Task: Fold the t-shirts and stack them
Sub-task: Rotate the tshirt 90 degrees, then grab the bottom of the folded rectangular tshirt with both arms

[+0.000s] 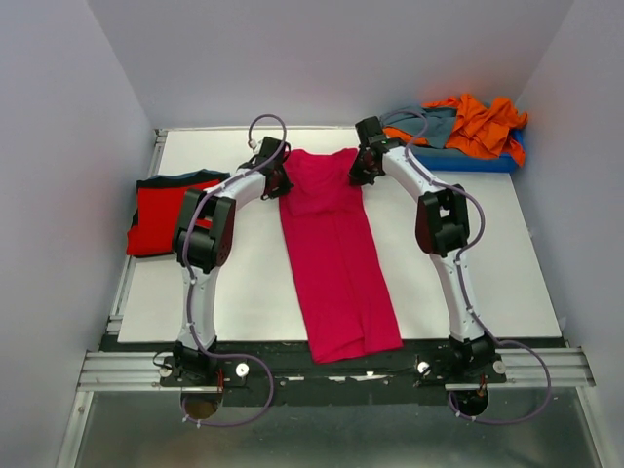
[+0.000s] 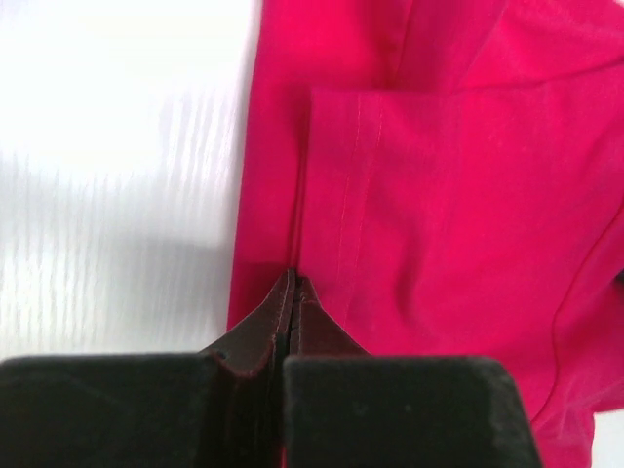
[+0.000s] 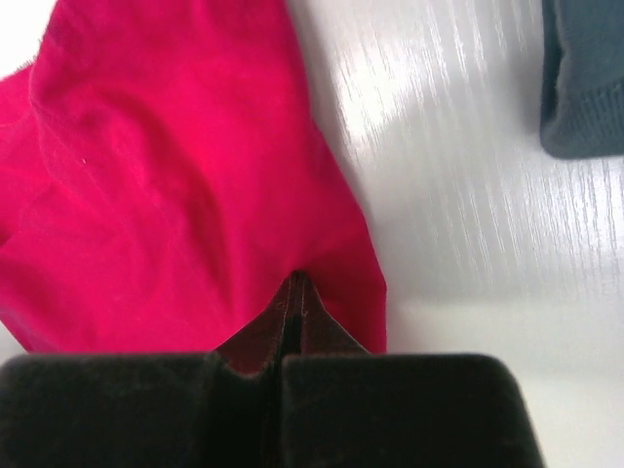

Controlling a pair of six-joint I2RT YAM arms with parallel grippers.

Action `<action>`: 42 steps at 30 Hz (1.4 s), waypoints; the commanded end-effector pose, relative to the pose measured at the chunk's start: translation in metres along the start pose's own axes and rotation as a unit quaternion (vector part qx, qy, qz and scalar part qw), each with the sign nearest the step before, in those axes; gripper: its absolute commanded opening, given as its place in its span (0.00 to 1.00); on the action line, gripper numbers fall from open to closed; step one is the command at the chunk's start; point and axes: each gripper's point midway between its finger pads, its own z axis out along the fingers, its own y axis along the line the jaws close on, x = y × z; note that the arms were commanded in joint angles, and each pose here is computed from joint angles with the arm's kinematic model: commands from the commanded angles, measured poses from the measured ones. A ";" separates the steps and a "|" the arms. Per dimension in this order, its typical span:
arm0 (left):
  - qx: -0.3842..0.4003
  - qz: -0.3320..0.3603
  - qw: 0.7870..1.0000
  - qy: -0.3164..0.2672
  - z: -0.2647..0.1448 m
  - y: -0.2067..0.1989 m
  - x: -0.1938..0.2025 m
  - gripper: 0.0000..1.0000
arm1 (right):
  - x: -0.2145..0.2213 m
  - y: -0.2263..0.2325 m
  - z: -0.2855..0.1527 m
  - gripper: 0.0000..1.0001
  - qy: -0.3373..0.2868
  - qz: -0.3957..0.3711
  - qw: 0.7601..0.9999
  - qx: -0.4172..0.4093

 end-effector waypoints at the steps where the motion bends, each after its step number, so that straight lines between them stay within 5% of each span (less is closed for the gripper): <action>1: -0.012 -0.009 1.000 0.027 0.028 0.006 0.001 0.00 | -0.011 -0.010 0.015 0.01 -0.006 0.035 0.999 0.016; 14: 0.016 -0.018 0.998 0.052 0.087 -0.009 -0.034 0.00 | -0.080 0.001 0.036 0.01 -0.042 0.115 0.987 -0.105; 17: 0.031 -0.013 0.998 0.045 0.080 -0.014 -0.038 0.00 | -0.087 0.026 0.027 0.01 -0.032 0.079 0.980 -0.180; 20: 0.051 0.000 0.998 0.022 0.059 -0.023 -0.055 0.01 | -0.092 0.046 0.001 0.12 -0.040 0.021 0.969 -0.241; 26: 0.075 0.029 0.996 -0.037 -0.013 -0.038 -0.092 0.17 | -0.101 0.058 -0.072 0.17 -0.077 -0.043 0.959 -0.268; 33: 0.069 0.039 0.994 -0.080 -0.092 -0.029 -0.079 0.29 | -0.040 0.034 -0.139 0.14 -0.080 -0.066 0.952 -0.287; 36: 0.062 0.050 0.995 -0.061 -0.114 -0.024 -0.034 0.29 | 0.011 0.007 -0.145 0.01 -0.052 -0.052 0.958 -0.277; 42: 0.057 0.083 0.995 -0.016 -0.155 -0.007 0.066 0.39 | 0.106 -0.031 -0.160 0.01 -0.014 -0.078 0.966 -0.247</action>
